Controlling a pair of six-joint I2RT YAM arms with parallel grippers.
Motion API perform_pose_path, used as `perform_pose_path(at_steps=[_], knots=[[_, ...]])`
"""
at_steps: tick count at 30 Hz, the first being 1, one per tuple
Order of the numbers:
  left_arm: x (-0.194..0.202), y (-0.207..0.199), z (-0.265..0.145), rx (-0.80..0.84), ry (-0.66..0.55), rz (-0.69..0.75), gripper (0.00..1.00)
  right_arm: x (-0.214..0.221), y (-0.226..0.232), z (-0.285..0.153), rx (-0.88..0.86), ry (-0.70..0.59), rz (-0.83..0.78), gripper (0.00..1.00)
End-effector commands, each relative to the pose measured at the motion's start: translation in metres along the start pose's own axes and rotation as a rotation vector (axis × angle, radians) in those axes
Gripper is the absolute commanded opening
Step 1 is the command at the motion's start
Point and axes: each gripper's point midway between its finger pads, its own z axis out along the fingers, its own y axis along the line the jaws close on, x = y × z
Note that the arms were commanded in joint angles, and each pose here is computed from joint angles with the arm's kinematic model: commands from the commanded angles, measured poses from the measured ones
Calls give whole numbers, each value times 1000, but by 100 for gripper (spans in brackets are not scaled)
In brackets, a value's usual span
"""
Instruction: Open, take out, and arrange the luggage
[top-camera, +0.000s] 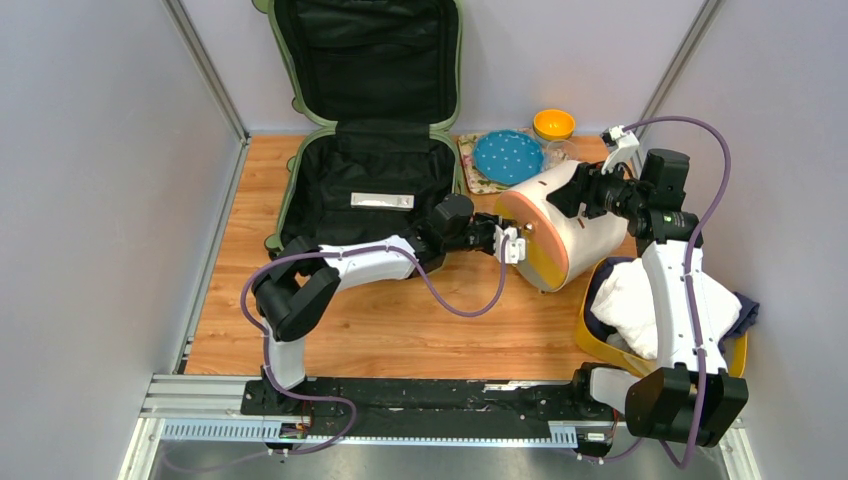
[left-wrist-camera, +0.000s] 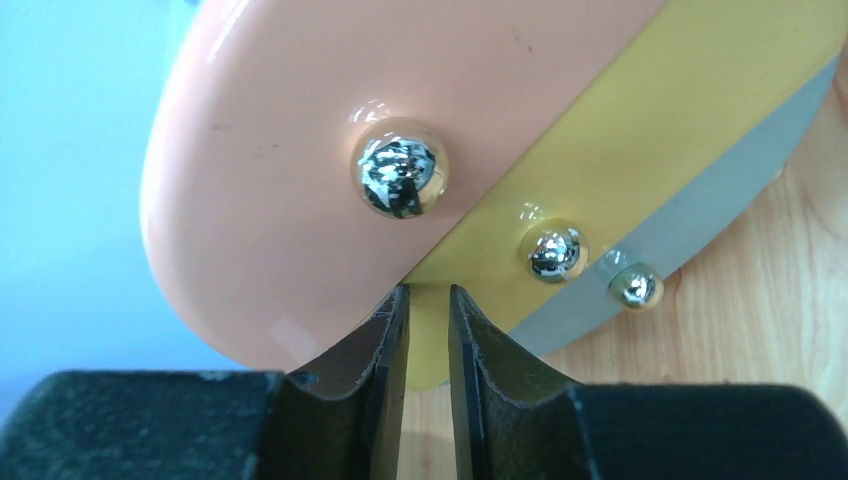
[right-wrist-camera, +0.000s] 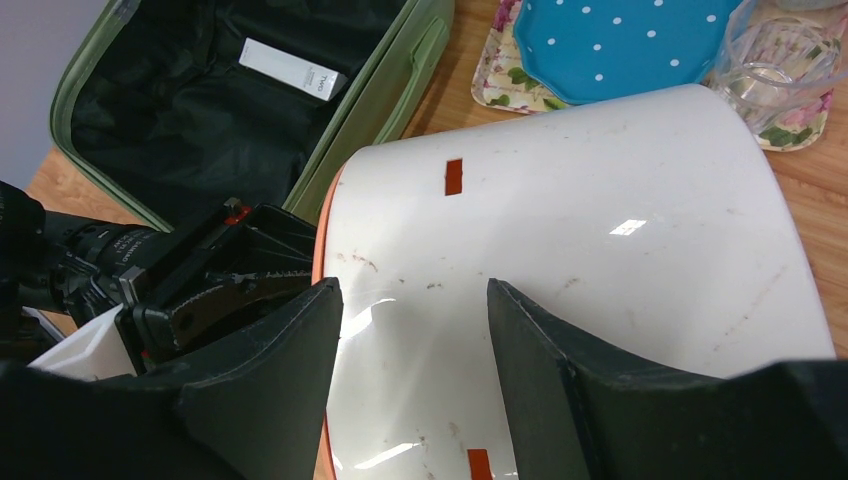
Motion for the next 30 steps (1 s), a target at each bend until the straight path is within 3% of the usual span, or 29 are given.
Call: perform_pose_path(at_steps=[1,7,11,13,16,21,23,30], knots=[[-31,14,2,-80,-137,-135,30,50,-7,2,24,156,143,62],[-30,-4,1,-31,-124,-258,27,47,-7,3,23,151,140,62],[-36,-6,-23,-27,-104,-269,24,46,-7,2,26,149,131,62],[-31,-15,-33,-9,-55,-354,24,46,-8,3,25,150,130,62],[-36,-11,-46,-32,-1,-523,33,46,-8,4,23,149,132,62],[-60,9,-53,-86,-49,-751,45,44,-8,5,20,140,135,62],[-65,16,-49,-100,-63,-781,51,43,-8,6,18,138,138,62],[-72,24,-30,-105,-74,-824,57,41,-9,5,24,134,131,61]])
